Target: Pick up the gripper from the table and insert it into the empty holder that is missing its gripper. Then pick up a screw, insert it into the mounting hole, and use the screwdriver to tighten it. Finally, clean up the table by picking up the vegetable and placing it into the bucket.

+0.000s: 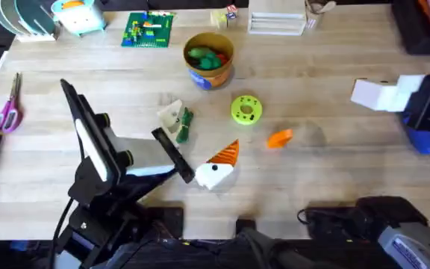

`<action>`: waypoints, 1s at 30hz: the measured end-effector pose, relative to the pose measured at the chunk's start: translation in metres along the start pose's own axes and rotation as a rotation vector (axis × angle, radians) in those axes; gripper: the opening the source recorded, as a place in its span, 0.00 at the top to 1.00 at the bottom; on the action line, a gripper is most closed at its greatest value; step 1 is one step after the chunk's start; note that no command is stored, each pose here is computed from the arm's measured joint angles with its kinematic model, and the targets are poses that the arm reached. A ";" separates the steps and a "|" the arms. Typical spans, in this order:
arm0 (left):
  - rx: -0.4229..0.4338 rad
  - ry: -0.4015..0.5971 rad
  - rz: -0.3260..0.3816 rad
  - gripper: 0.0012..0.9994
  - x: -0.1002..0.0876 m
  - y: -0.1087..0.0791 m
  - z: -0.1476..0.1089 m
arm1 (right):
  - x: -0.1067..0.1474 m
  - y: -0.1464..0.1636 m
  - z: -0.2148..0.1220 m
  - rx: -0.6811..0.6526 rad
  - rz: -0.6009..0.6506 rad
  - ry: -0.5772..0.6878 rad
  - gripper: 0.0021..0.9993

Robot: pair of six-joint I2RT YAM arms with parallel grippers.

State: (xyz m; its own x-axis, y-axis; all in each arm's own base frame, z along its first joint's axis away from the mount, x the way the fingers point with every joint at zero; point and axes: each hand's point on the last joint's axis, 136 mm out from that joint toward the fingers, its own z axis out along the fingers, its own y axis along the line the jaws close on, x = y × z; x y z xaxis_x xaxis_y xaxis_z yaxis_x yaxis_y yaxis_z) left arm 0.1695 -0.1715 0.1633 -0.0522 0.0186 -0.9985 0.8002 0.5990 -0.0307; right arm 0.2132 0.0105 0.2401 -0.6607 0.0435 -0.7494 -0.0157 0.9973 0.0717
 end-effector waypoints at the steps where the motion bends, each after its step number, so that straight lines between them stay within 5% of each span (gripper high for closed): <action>1: 0.000 0.000 0.000 0.01 0.000 0.000 0.000 | 0.000 0.000 0.000 0.000 0.001 0.000 0.01; 14: 0.000 0.000 0.000 0.01 0.000 0.000 0.000 | -0.005 0.011 0.000 -0.064 0.084 -0.015 0.01; 21: 0.000 0.000 0.000 0.01 0.000 0.000 0.000 | 0.029 0.051 0.019 -0.248 -0.190 0.196 0.01; 30: 0.000 0.000 0.000 0.01 0.000 0.000 0.000 | 0.060 0.103 0.029 -0.489 -0.819 0.265 0.01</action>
State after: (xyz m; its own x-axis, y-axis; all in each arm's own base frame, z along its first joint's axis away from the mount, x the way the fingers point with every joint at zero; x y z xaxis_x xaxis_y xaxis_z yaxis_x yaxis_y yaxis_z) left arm 0.1695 -0.1715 0.1633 -0.0522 0.0186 -0.9985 0.8003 0.5988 -0.0307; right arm 0.1935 0.1178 0.1835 -0.4528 -0.7231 -0.5217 -0.8117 0.5764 -0.0944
